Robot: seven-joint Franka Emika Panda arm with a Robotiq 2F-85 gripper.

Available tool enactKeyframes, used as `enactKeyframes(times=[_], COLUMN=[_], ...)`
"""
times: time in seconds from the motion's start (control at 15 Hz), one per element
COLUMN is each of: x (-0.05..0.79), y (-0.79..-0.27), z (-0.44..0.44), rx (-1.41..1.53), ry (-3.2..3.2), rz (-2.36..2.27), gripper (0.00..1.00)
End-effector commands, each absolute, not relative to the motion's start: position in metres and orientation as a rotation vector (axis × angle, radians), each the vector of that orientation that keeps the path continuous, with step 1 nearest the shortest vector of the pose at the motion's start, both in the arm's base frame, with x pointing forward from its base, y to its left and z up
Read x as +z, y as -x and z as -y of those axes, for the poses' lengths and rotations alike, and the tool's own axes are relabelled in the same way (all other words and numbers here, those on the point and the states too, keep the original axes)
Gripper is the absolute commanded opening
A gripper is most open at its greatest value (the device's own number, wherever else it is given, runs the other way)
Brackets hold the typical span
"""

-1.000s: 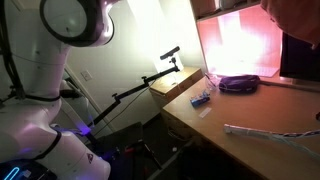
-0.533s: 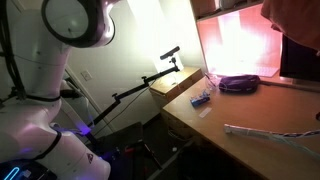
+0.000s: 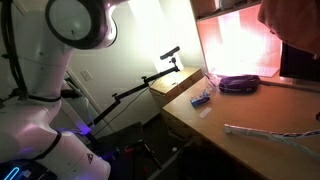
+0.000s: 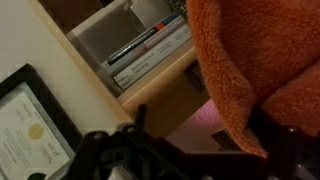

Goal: Pick up the towel and wipe the screen of the computer monitor

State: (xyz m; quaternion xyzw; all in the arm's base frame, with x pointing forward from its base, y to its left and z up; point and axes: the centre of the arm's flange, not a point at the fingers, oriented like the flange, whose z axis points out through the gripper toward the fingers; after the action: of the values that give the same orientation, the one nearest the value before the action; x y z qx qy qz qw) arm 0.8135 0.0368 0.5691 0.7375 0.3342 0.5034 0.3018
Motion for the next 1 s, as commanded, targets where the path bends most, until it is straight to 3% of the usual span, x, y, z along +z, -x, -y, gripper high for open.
enactKeyframes(times=[0.0,0.47,0.93], x=[0.579,0.5771,0.5775], y=[-0.8294,-0.8314,-0.8302], z=[-0.0424,-0.0476,-0.0517], rx=[1.392,1.533,1.485], ry=[-1.989,-2.115,-2.142], rz=[-0.745,-0.587,-0.645], gripper=[1.0,1.0,1.0])
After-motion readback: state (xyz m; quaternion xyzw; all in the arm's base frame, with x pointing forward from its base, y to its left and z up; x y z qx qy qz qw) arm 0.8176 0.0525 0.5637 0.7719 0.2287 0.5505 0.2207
